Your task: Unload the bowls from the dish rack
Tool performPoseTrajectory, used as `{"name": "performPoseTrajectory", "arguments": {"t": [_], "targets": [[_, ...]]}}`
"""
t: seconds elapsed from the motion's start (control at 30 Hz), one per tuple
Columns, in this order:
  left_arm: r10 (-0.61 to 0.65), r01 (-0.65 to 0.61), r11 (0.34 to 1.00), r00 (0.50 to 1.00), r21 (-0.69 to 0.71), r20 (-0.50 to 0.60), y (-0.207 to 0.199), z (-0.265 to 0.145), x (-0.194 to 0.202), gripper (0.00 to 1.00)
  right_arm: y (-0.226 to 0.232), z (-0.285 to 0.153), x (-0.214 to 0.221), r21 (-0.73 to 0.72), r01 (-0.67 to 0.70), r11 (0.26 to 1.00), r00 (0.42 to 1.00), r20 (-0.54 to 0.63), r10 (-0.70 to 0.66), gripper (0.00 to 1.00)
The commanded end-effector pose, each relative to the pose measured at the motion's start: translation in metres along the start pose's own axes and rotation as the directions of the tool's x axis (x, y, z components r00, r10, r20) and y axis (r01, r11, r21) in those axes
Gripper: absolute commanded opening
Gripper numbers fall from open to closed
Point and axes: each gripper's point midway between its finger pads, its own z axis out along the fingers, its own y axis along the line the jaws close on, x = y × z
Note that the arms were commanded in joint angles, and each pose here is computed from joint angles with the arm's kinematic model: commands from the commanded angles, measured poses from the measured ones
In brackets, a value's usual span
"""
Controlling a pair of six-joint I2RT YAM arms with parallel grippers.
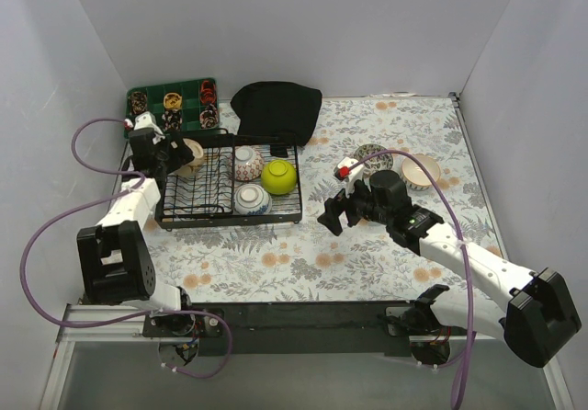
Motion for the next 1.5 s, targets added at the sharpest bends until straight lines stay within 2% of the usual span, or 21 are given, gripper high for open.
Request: {"name": "performPoseTrajectory", "arguments": {"t": [0.0,0.13,0.37,0.47,0.6,0.77,0.87,1.13,1.23,1.37,1.47], "targets": [[0.141,-0.143,0.99,0.978,-0.002,0.153,-0.034,-0.022,-0.047,0.39,0.009,-0.007,-0.02,-0.037,0.021,0.999,0.998,0.061,-0.018,0.97],[0.234,-0.231,0.972,0.955,-0.037,0.182,-0.047,-0.027,-0.05,0.35,0.013,-0.011,-0.02,-0.054,0.023,0.998,0.997,0.068,-0.019,0.97],[0.361,-0.374,0.927,0.91,0.028,0.203,-0.088,-0.039,-0.039,0.3,0.016,-0.016,-0.023,-0.059,0.027,0.998,0.997,0.077,-0.022,0.96],[0.408,-0.427,0.903,0.887,0.051,0.215,-0.096,-0.045,-0.032,0.25,0.017,-0.017,-0.025,-0.064,0.005,0.998,0.997,0.08,0.0,0.96],[0.44,-0.469,0.881,0.861,0.06,0.256,-0.106,-0.061,-0.036,0.13,0.02,-0.017,-0.026,-0.078,0.002,0.997,0.997,0.081,0.004,0.96],[0.49,-0.53,0.844,0.824,0.084,0.285,-0.117,-0.075,-0.034,0.12,0.023,-0.017,-0.028,-0.092,-0.001,0.996,0.996,0.085,0.009,0.96],[0.539,-0.591,0.798,0.788,0.12,0.297,-0.126,-0.081,-0.026,0.12,0.025,-0.017,-0.028,-0.105,-0.003,0.994,0.997,0.081,0.011,0.96],[0.664,-0.765,0.611,0.635,0.204,0.394,-0.159,-0.108,-0.007,0.06,0.044,-0.019,-0.047,-0.216,0.001,0.976,0.995,0.098,0.021,0.96],[0.673,-0.788,0.58,0.606,0.205,0.424,-0.164,-0.119,-0.005,0.05,0.047,-0.017,-0.053,-0.241,0.007,0.971,0.995,0.098,0.017,0.96],[0.694,-0.837,0.49,0.543,0.242,0.472,-0.175,-0.135,0.009,0.05,0.051,-0.015,-0.061,-0.268,0.019,0.963,0.996,0.088,0.005,0.96],[0.698,-0.853,0.458,0.519,0.25,0.494,-0.18,-0.142,0.015,0.05,0.053,-0.012,-0.062,-0.287,0.017,0.958,0.997,0.074,0.004,0.96]]}}
